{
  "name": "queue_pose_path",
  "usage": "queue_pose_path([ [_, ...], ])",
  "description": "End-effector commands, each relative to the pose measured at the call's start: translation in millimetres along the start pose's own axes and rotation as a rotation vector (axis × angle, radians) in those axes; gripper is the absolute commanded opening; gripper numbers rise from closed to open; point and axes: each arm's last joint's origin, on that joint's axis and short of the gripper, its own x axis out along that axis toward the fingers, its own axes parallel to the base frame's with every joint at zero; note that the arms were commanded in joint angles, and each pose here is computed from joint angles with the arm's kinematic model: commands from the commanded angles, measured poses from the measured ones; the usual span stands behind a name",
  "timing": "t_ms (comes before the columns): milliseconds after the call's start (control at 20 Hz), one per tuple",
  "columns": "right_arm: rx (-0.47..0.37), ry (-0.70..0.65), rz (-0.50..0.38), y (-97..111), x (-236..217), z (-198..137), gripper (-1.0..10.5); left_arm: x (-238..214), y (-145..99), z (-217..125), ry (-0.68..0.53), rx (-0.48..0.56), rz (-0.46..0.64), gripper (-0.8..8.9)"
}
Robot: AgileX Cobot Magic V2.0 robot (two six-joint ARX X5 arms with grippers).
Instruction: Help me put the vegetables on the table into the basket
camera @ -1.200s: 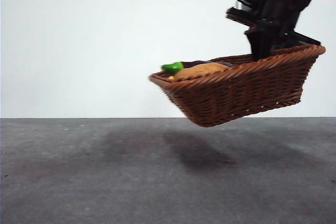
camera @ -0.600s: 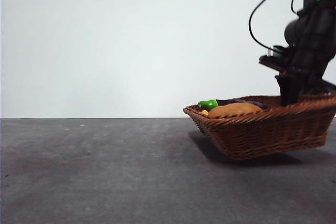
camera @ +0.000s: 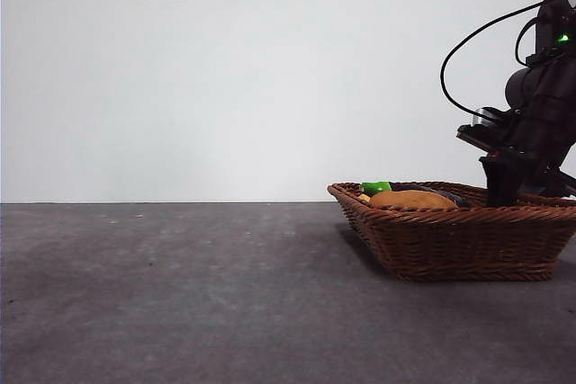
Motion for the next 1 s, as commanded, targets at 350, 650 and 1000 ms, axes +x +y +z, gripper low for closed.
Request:
queue_pose_path([
  [350, 0.033, -0.022, -0.107, 17, -40, -11, 4.4, 1, 0, 0, 0.0, 0.037, 0.005, -0.04],
  [650, -0.072, -0.442, -0.189, 102, -200, -87, -0.2, 1, 3, 0, -0.018, 0.05, 0.082, -0.04],
  [1000, -0.281, -1.012, -0.257, 161, -311, -210, 0.0, 11, 3, 5, 0.007, 0.004, 0.088, -0.04],
])
